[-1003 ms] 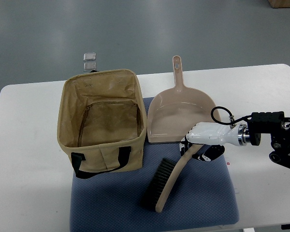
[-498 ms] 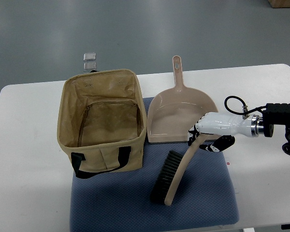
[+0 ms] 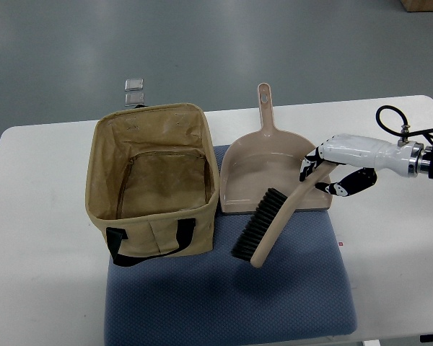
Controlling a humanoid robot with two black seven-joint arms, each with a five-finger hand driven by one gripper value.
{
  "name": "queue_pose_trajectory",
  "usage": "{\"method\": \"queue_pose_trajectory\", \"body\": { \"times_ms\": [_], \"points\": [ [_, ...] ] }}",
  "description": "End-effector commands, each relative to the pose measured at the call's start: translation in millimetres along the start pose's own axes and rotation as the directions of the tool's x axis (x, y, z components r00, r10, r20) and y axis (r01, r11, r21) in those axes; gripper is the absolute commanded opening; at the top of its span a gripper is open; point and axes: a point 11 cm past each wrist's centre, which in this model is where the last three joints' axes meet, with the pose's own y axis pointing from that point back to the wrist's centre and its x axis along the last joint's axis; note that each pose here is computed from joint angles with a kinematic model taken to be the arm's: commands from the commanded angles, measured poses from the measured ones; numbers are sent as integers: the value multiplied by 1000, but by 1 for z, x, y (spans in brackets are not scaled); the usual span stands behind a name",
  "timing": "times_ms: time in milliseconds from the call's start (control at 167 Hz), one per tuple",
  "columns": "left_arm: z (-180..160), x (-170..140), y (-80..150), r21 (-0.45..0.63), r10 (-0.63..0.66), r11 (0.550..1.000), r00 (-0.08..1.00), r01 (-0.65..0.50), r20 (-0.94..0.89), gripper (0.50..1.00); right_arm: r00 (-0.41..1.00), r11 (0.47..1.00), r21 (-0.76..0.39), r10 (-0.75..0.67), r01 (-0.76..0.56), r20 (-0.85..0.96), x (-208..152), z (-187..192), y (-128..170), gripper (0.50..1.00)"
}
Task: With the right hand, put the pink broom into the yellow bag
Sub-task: 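Lift the brush with the right hand and carry it over the bag, then lower the brush into the tan bag and open the right hand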
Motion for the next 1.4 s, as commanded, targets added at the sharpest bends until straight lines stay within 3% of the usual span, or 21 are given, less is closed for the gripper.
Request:
{"method": "queue_pose_trajectory", "body": {
  "times_ms": [0, 114, 384, 606, 763, 979, 1231, 1393],
  "points": [
    [0, 0, 0, 0, 0, 1000, 1000, 0, 0, 1000, 1000, 1000, -5, 20, -20, 13, 7, 3, 7, 500],
    [0, 0, 0, 0, 0, 1000, 1000, 0, 0, 1000, 999, 999, -15, 36, -36, 10, 17, 8, 18, 500],
    [0, 0, 0, 0, 0, 1000, 1000, 0, 0, 1000, 983, 981, -67, 182, -181, 15, 99, 14, 57, 500],
    [0, 0, 0, 0, 0, 1000, 1000, 0, 0, 1000, 967, 967, -35, 250, -252, -47, 164, -3, 55, 500],
    [0, 0, 0, 0, 0, 1000, 1000, 0, 0, 1000, 961, 963, 58, 266, -262, -79, 199, -38, 22, 500],
    [0, 0, 0, 0, 0, 1000, 1000, 0, -1, 1000, 959, 955, 154, 268, -253, -90, 226, -79, -50, 500],
    [0, 0, 0, 0, 0, 1000, 1000, 0, 0, 1000, 981, 974, 170, 170, -152, -95, 200, -100, -133, 500],
    [0, 0, 0, 0, 0, 1000, 1000, 0, -1, 1000, 982, 982, 171, 107, -80, -155, 171, -111, -168, 500]
  ]
}}
